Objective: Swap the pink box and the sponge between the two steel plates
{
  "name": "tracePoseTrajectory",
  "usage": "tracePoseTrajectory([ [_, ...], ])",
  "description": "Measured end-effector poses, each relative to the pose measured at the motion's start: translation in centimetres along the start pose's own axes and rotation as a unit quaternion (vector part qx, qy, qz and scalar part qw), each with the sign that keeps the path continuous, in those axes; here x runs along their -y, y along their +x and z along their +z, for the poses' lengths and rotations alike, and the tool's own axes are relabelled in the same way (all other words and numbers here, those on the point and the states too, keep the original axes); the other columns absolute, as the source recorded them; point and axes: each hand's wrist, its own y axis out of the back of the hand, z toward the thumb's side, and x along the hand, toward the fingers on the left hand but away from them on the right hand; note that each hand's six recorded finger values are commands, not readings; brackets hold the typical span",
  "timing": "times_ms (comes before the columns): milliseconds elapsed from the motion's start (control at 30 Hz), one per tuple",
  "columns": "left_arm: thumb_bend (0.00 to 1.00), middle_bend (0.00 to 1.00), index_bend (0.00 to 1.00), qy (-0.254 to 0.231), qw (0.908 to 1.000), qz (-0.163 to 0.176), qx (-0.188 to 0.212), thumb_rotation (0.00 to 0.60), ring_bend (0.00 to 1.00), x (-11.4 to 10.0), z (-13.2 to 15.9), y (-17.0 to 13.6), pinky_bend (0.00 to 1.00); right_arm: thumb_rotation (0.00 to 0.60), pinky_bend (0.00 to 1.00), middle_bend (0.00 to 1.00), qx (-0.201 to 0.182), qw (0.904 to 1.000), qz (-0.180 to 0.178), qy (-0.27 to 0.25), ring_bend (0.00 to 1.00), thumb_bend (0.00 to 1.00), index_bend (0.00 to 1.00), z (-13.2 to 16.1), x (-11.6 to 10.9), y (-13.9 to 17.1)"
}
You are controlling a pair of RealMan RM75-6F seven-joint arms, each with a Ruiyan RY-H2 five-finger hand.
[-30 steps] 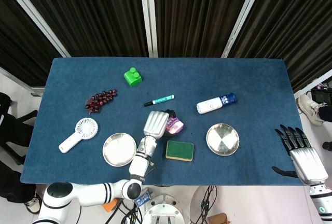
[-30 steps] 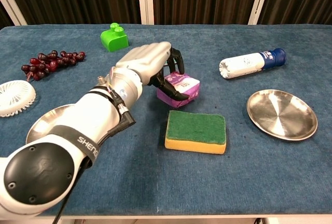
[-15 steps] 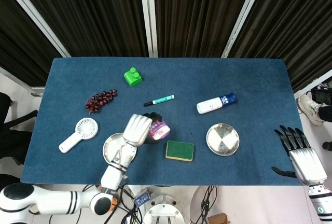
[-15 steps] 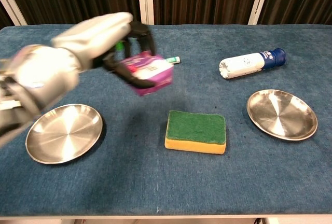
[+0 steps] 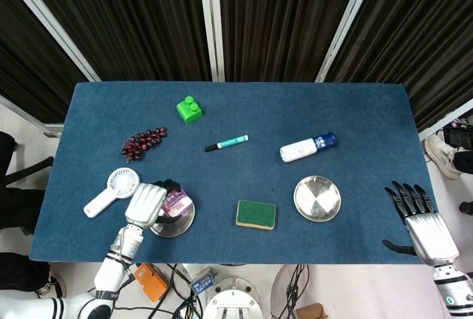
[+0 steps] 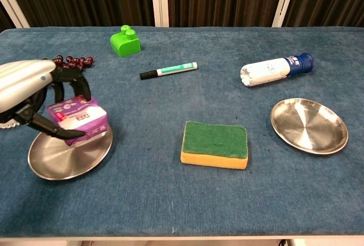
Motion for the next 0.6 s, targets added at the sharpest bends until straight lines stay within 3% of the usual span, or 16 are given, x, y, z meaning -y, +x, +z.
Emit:
tracePoseTrajectory([
  [267,0.09,0.29,0.28,0.008,0.9996,-0.029,0.003,0.600,0.29,0.5,-1.3,-1.6,0.49,0.523,0.00,0.00,-0.015,0.9998,0.010,0.008,0.00,0.12,0.00,1.1,0.9,-0.7],
  [467,0.00,0.19,0.16,0.003,0.9987,-0.051,0.005,0.600,0.18,-0.1,-1.2,-3.4,0.40,0.522,0.00,0.00,-0.063,0.9980,0.006,-0.001,0.00,0.12,0.00,4.1,1.3,-2.4],
  [600,0.00,0.18,0.16,0.009,0.9990,-0.040,0.017,0.600,0.17,-1.1,-1.0,-4.5,0.40,0.521,0.00,0.00,-0.104,0.9942,0.016,-0.022,0.00,0.12,0.00,7.3,1.7,-3.9],
])
